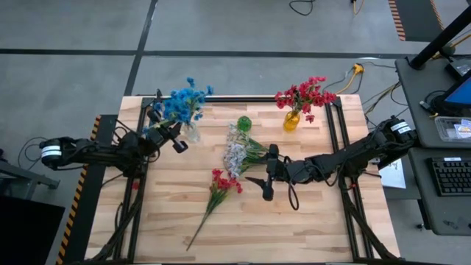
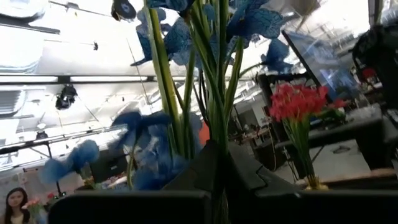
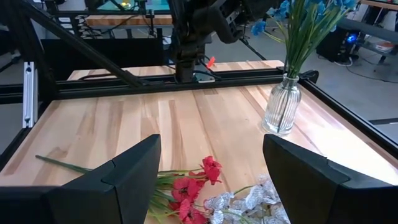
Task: Sort flowers into vase by color
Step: Put the blue flowers into the transparent vase
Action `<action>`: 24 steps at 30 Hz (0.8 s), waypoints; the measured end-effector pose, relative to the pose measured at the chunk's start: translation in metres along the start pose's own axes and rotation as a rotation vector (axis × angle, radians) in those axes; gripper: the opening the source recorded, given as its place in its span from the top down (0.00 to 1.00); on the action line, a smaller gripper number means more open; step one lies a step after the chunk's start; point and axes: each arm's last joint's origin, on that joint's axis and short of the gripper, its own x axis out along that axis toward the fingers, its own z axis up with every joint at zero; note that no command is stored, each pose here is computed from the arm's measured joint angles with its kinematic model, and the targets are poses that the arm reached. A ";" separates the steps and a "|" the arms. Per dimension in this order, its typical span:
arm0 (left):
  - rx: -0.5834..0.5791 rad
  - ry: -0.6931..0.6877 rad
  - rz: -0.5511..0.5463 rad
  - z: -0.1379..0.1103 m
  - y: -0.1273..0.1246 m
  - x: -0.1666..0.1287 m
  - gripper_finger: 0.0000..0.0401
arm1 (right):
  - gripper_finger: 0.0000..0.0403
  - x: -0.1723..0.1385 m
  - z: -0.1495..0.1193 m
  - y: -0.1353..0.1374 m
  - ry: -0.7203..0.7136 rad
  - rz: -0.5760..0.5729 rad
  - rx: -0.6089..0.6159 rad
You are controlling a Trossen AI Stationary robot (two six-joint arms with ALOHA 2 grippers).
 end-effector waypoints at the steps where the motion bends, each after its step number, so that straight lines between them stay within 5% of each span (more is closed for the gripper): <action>1: 0.000 -0.003 0.002 0.001 0.000 0.001 1.00 | 0.31 0.000 0.000 0.000 0.000 0.000 0.000; 24: -0.023 0.025 0.039 -0.013 -0.002 0.027 1.00 | 0.31 0.000 -0.003 -0.001 0.010 -0.003 -0.006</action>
